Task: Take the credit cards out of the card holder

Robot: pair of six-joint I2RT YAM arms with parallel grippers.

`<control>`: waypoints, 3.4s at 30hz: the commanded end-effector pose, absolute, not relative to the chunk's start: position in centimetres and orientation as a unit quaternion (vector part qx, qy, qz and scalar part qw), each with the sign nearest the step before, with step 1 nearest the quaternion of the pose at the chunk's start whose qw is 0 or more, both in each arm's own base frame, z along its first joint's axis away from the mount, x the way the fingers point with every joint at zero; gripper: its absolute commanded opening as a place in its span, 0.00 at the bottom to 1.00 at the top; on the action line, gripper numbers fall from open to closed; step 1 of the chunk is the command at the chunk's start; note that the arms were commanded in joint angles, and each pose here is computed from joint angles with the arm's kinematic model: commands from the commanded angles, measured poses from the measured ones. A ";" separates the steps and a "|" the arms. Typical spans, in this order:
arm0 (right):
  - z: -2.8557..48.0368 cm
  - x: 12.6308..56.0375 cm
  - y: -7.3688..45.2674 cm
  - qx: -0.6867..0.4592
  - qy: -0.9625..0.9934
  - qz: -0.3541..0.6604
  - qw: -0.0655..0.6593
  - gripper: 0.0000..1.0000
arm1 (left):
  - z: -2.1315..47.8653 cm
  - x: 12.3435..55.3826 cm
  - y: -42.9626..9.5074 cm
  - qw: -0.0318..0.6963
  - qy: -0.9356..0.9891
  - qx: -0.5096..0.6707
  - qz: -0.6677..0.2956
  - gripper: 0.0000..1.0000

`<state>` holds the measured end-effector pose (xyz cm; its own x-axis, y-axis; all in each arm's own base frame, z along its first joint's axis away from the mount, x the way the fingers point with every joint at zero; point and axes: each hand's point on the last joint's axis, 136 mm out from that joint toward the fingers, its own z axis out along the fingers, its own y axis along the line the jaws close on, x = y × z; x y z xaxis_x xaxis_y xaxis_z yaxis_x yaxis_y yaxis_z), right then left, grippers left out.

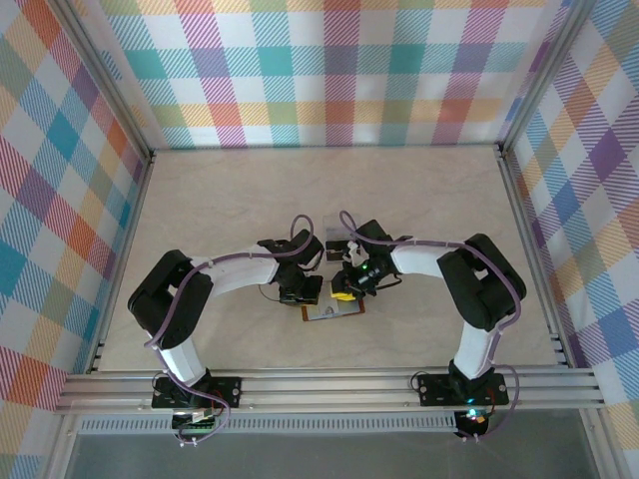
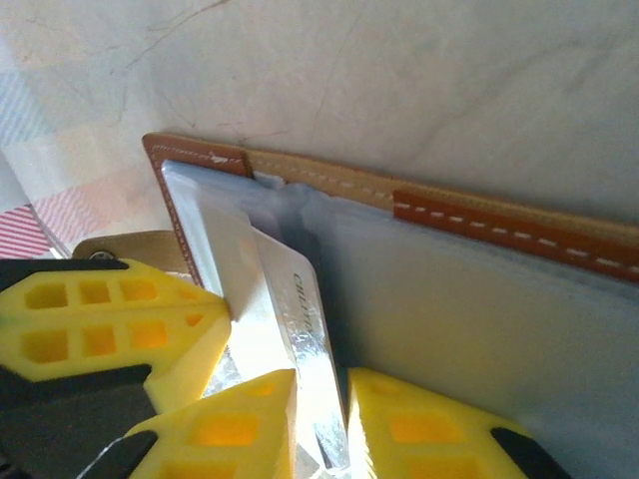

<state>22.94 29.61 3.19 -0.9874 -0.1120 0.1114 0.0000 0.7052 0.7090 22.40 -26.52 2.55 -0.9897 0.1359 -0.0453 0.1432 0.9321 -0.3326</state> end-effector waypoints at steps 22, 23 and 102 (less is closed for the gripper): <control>5.5 23.4 28.8 0.045 -0.919 -0.389 0.034 0.06 | 1.1 21.2 -25.3 -0.015 0.988 0.072 -0.133 0.00; 5.6 23.5 28.5 0.045 -0.923 -0.381 0.032 0.06 | 1.0 21.2 -25.3 -0.016 0.988 0.073 -0.132 0.00; 17.5 31.7 24.3 0.657 -0.721 -0.038 -0.218 0.00 | 4.9 21.0 -21.5 0.071 0.987 0.071 -0.128 0.03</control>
<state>31.07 24.59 17.82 -0.2847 -0.8432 -0.4559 -0.9203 0.3736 -0.1163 20.14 -21.74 3.62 -0.9830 0.1375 -0.1213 0.1642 0.9546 -0.2484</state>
